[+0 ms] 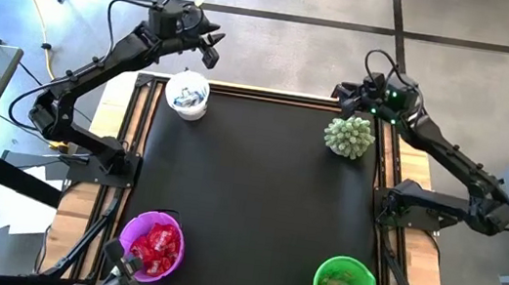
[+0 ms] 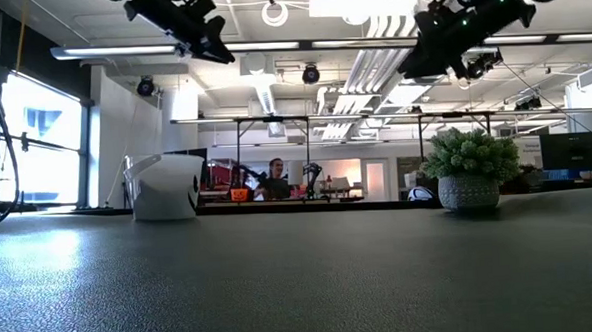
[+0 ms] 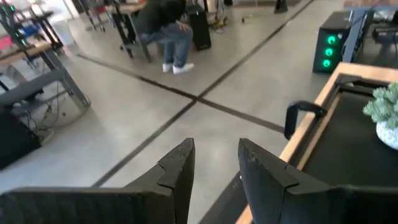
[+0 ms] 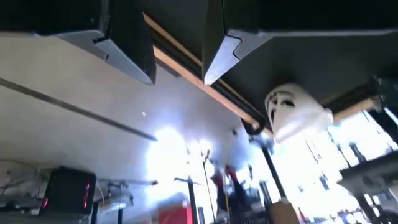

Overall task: Sort candy
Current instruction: Return to Home Position

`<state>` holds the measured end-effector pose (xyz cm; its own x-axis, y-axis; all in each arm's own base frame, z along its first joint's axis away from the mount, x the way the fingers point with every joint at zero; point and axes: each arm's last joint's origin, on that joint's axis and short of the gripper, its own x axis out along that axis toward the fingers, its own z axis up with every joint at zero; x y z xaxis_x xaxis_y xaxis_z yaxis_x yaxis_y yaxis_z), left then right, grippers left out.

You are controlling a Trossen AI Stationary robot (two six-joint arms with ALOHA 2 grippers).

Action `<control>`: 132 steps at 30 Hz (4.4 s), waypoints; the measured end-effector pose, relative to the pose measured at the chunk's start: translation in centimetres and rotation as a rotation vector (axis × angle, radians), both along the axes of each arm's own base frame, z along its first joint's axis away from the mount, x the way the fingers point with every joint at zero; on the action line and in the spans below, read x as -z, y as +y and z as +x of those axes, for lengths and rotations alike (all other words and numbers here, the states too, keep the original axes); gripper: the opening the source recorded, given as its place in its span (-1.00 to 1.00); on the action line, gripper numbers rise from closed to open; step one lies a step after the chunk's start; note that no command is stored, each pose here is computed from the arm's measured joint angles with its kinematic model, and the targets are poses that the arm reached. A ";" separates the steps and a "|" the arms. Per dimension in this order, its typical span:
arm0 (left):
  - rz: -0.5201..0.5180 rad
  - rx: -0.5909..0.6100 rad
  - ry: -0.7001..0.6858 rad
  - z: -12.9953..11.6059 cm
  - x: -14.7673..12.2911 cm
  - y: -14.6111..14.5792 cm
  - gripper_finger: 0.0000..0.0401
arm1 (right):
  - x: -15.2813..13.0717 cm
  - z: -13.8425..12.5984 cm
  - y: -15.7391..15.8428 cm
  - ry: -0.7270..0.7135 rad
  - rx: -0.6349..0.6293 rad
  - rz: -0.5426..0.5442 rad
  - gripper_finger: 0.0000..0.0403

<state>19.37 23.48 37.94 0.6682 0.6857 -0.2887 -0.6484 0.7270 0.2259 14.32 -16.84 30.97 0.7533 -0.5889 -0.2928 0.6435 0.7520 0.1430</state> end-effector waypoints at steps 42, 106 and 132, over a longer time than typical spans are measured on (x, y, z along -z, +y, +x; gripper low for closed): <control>0.066 0.044 0.059 0.0 -0.1 -0.1 -0.44 | 8.8 0.8 3.9 -0.296 -0.275 0.192 -0.38; -0.071 0.274 -0.201 -0.3 -3.8 -6.6 -0.44 | 15.7 -0.8 21.9 -0.365 -0.424 0.311 -0.37; -0.088 0.310 -0.212 0.3 -3.9 -7.5 -0.44 | 16.8 -1.0 22.0 -0.197 -0.481 0.198 -0.37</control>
